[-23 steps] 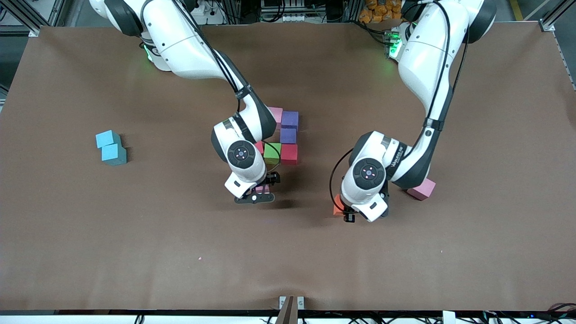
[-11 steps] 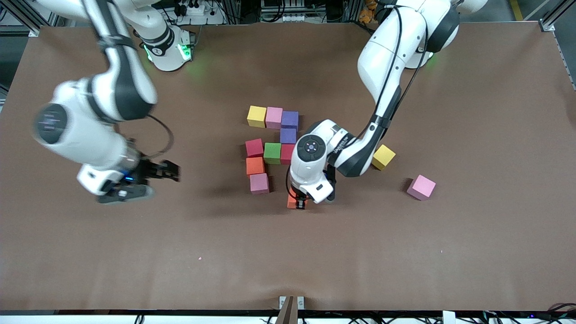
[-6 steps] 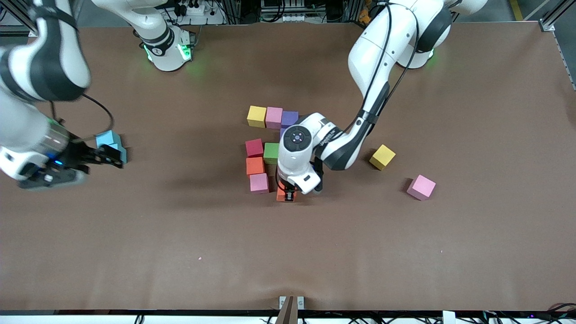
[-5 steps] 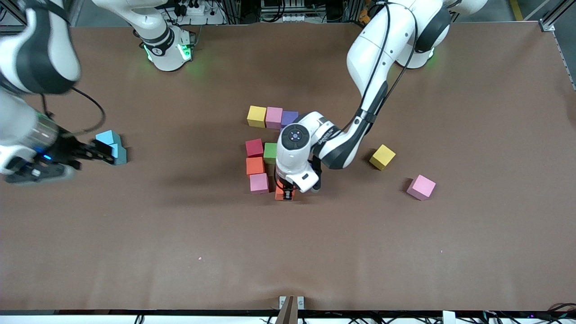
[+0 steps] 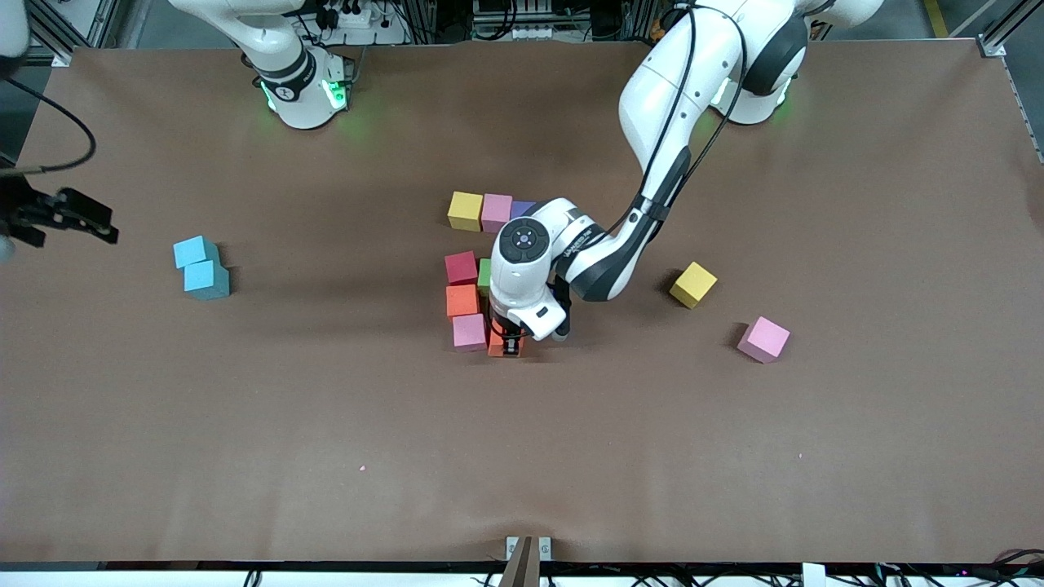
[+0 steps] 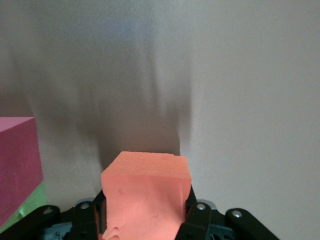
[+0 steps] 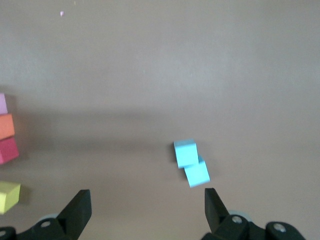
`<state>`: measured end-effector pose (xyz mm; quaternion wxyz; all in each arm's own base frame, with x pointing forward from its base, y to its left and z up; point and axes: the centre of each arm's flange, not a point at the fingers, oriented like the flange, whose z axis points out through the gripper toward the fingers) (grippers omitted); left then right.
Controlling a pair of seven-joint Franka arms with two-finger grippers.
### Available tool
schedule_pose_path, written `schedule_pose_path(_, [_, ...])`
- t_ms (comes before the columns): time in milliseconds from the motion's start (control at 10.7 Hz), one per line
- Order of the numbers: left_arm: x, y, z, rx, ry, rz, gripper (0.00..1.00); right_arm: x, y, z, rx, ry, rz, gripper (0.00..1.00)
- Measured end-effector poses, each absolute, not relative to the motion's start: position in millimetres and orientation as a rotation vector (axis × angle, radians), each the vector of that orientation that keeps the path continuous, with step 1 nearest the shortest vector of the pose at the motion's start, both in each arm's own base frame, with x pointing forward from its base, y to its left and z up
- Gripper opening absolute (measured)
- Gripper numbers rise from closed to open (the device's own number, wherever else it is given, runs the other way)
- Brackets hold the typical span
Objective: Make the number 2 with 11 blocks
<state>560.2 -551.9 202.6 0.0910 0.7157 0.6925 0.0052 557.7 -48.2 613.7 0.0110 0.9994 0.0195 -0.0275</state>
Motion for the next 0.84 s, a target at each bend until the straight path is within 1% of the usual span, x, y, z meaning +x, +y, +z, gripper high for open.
schedule_pose_path(187, [557.0, -555.8, 202.6, 2.127, 2.051, 0.010, 0.56, 553.4, -51.6, 625.5, 3.117, 0.047, -0.103, 1.00])
schedule_pose_path(467, [554.7, -558.6, 201.3, 2.125, 2.046, 0.006, 0.56, 550.3, -66.1, 626.7, 3.119, -0.003, -0.118, 1.00])
schedule_pose_path(654, [553.0, -560.9, 201.2, 2.125, 2.038, 0.005, 0.56, 550.3, -86.0, 629.4, 3.118, -0.056, -0.078, 1.00])
schedule_pose_path(841, [552.6, -561.9, 200.3, 2.122, 2.033, 0.005, 0.56, 554.3, -85.3, 632.1, 3.115, -0.052, -0.028, 1.00])
